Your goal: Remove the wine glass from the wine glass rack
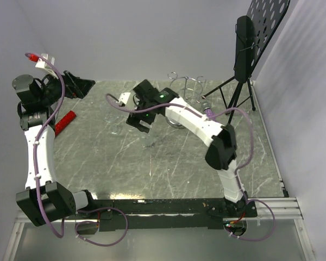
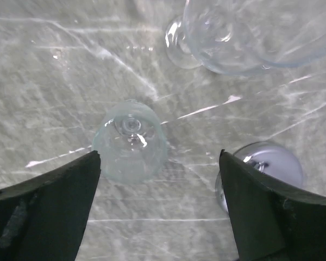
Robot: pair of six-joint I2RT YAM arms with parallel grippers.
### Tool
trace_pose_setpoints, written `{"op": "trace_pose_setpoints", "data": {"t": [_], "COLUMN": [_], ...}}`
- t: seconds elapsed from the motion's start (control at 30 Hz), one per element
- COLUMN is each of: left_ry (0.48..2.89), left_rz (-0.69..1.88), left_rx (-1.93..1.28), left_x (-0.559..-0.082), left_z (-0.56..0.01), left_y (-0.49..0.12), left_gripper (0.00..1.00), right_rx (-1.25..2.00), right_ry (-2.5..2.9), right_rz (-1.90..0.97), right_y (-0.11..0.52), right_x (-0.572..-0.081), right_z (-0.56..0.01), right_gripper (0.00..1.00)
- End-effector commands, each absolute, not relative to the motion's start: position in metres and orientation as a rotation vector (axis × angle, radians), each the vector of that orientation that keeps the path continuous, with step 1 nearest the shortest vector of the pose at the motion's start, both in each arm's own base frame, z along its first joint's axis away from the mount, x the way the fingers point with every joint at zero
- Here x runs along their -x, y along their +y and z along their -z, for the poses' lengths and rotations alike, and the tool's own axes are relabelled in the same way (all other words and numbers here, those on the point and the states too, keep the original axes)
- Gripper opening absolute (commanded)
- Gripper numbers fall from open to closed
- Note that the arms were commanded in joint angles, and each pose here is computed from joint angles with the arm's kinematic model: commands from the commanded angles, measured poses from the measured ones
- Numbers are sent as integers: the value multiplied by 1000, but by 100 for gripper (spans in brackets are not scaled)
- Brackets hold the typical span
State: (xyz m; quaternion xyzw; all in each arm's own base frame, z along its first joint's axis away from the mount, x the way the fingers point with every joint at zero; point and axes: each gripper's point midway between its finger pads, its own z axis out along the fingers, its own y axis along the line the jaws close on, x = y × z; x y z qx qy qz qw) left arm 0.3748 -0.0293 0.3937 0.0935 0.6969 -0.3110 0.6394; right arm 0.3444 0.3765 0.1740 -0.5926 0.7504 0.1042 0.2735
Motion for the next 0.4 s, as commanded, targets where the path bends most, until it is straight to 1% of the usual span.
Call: {"op": "trace_pose_setpoints", "data": {"t": [0.0,0.13,0.3,0.37], "left_ry": [1614,1657,1696,1699], "left_rz": [599,515,448,410], "left_rx": [-95,-22,-51,-26], "left_x": [-390,-400,-404,-407], "left_z": [-391,-383,-376,-378], "left_y": [-8,9,16,23], "left_gripper": [100,100,100,100], "right_rx": [1325,1078,899,783], "right_ry": [1782,1714,1726,1717], "right_rz": [-413,-350,-183,-162], "right_y": [373,350,310,286], "right_x": [-338,-344,-357,-364], "right_z": [-290,-340,-357,-375], "right_gripper": [100,100,100,100]}}
